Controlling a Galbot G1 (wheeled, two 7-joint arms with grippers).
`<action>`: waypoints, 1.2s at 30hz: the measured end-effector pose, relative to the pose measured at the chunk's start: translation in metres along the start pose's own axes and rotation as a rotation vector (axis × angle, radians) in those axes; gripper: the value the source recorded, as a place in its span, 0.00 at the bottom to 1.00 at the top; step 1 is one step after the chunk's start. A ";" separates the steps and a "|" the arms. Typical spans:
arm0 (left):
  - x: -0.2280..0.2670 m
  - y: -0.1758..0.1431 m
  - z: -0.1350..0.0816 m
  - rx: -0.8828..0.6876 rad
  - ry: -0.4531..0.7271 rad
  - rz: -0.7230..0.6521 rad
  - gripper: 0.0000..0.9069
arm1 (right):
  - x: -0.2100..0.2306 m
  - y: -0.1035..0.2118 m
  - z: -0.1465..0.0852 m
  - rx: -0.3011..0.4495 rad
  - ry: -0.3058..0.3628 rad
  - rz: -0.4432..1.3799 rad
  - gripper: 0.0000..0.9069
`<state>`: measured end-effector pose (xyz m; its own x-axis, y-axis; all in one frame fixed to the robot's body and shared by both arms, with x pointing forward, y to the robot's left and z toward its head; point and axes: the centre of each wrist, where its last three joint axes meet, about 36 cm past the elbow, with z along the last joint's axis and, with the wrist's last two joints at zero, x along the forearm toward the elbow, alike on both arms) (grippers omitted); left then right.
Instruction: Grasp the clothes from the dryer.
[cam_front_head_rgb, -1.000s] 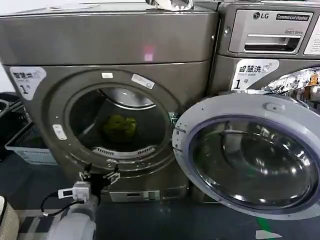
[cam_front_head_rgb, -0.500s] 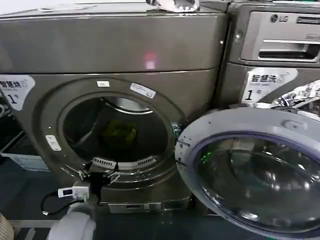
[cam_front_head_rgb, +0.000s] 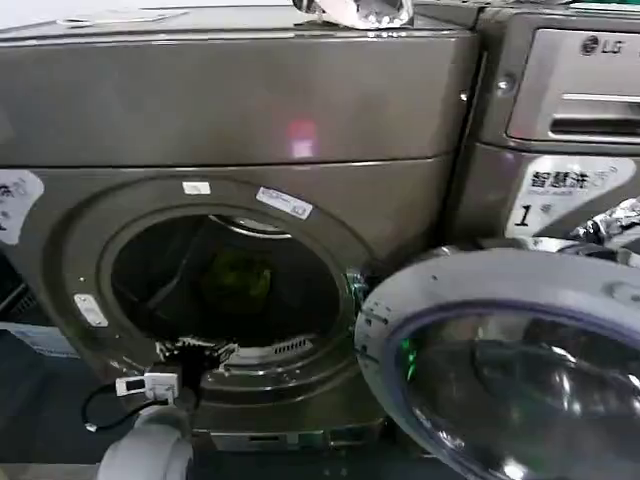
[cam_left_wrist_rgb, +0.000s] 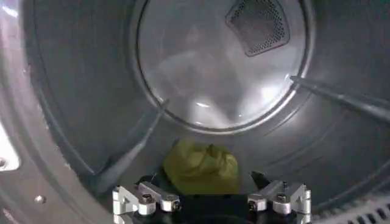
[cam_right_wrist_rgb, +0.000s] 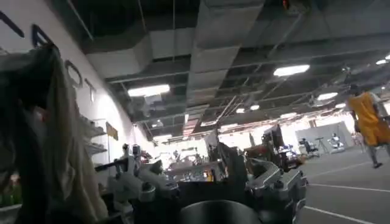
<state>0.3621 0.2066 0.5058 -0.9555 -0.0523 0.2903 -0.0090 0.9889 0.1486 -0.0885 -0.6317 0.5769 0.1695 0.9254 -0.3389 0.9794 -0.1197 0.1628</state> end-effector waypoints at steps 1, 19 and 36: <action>0.000 0.000 0.000 0.000 0.000 0.000 1.00 | 0.000 0.000 0.000 0.001 0.000 0.000 1.00; -0.013 0.001 -0.002 -0.007 -0.002 -0.017 1.00 | 0.000 0.005 0.003 0.011 -0.004 -0.007 1.00; -0.122 0.011 -0.012 -0.030 0.060 -0.068 1.00 | 0.000 0.020 0.005 0.002 -0.007 -0.039 1.00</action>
<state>0.4825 0.2218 0.4834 -0.9336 -0.1283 0.3346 -0.0634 0.9781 0.1983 -0.0687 -0.6364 0.5752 0.1319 0.9270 -0.3511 0.9854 -0.0843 0.1478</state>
